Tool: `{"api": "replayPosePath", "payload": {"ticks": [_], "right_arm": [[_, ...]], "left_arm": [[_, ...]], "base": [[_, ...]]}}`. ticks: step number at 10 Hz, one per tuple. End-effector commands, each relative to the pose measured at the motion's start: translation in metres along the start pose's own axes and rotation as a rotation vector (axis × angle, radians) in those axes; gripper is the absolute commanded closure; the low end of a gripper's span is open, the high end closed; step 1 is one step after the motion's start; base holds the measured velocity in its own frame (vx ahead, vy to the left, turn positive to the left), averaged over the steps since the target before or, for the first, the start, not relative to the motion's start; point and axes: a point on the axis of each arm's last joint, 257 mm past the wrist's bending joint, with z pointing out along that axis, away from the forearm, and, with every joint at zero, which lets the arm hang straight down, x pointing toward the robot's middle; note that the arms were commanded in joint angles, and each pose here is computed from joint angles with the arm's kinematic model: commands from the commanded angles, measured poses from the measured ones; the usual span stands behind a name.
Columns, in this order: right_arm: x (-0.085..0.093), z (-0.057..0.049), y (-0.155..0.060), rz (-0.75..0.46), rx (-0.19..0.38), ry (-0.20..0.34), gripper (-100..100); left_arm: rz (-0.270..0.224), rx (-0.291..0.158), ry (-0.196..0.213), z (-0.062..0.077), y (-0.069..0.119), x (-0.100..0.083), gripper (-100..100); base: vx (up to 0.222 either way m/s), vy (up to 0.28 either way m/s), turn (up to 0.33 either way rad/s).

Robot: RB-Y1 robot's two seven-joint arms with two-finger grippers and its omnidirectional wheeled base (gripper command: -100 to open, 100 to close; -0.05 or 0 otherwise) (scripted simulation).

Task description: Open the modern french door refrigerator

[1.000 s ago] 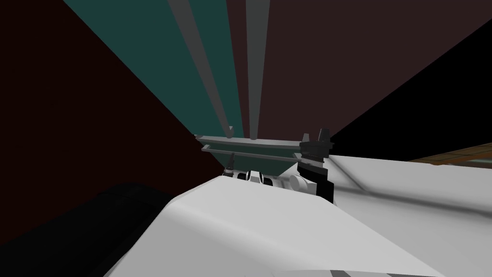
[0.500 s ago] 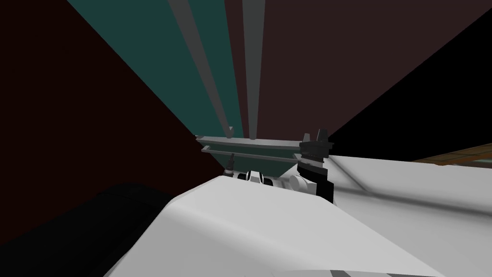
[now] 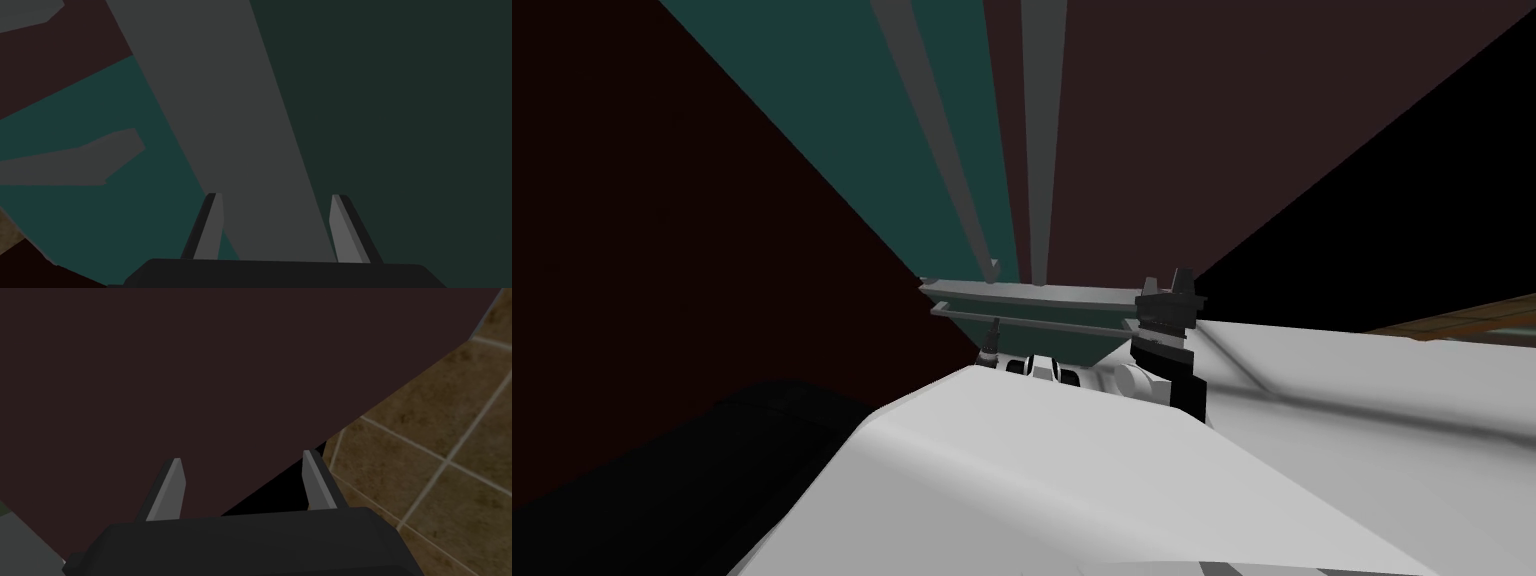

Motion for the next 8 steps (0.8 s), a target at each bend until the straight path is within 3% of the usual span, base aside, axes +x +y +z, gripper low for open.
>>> {"api": "replayPosePath", "payload": {"ticks": [1,3,4,8], "right_arm": [[0.000,0.000,0.000,0.000,0.000,0.000,0],[0.000,0.000,0.000,0.000,0.000,0.000,0],[0.000,0.000,0.000,0.000,0.000,0.000,0],[0.000,0.000,0.000,0.000,0.000,0.000,0]], "left_arm": [[0.000,-0.037,0.013,0.000,0.008,-0.001,100],[0.000,-0.052,0.020,0.003,0.010,-0.002,100],[-0.002,-0.037,0.016,0.005,0.006,-0.002,100],[-0.005,-0.046,0.027,-0.006,0.003,-0.002,100]], "base": [[-0.152,-0.016,0.016],[-0.137,-0.019,0.017],[-0.058,-0.009,0.007],[-0.179,-0.009,0.026]]}}
